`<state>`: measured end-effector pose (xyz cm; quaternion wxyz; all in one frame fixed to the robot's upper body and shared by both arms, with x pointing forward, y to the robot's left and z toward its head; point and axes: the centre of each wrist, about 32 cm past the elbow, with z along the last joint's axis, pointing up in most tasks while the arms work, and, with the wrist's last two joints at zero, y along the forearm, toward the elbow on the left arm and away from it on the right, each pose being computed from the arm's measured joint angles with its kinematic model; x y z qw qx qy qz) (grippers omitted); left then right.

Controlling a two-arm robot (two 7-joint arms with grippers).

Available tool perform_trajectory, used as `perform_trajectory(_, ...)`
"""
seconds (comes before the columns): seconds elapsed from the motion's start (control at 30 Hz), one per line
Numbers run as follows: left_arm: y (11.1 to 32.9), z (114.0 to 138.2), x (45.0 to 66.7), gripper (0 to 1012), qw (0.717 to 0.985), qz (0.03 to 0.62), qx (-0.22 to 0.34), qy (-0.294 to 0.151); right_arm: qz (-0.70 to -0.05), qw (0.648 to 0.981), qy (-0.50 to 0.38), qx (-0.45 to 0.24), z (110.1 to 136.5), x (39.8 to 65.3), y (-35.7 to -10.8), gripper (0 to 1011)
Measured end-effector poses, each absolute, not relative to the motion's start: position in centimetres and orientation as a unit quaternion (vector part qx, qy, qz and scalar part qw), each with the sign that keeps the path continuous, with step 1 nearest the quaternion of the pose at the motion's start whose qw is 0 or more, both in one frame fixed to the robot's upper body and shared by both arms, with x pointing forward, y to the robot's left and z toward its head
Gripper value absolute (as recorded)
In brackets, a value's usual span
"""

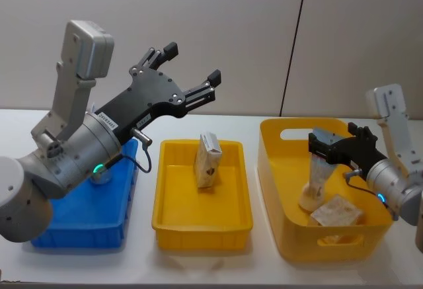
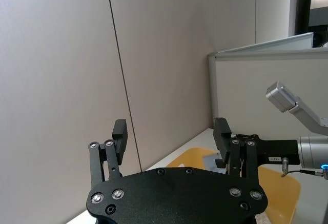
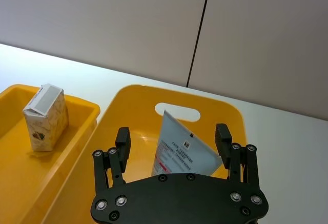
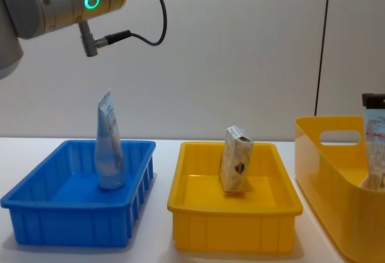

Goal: Bimanual collaborative sorting of washing and personal care products

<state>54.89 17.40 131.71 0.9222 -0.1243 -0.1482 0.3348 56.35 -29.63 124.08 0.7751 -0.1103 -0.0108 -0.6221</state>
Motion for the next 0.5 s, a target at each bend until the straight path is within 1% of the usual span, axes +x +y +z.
perform_trajectory(0.5, 17.40, 131.70, 54.90, 1001, 0.922, 0.335, -0.124, -0.148, -0.622, 0.775, -0.007, -0.112, 123.94, 56.41, -29.80, 1004)
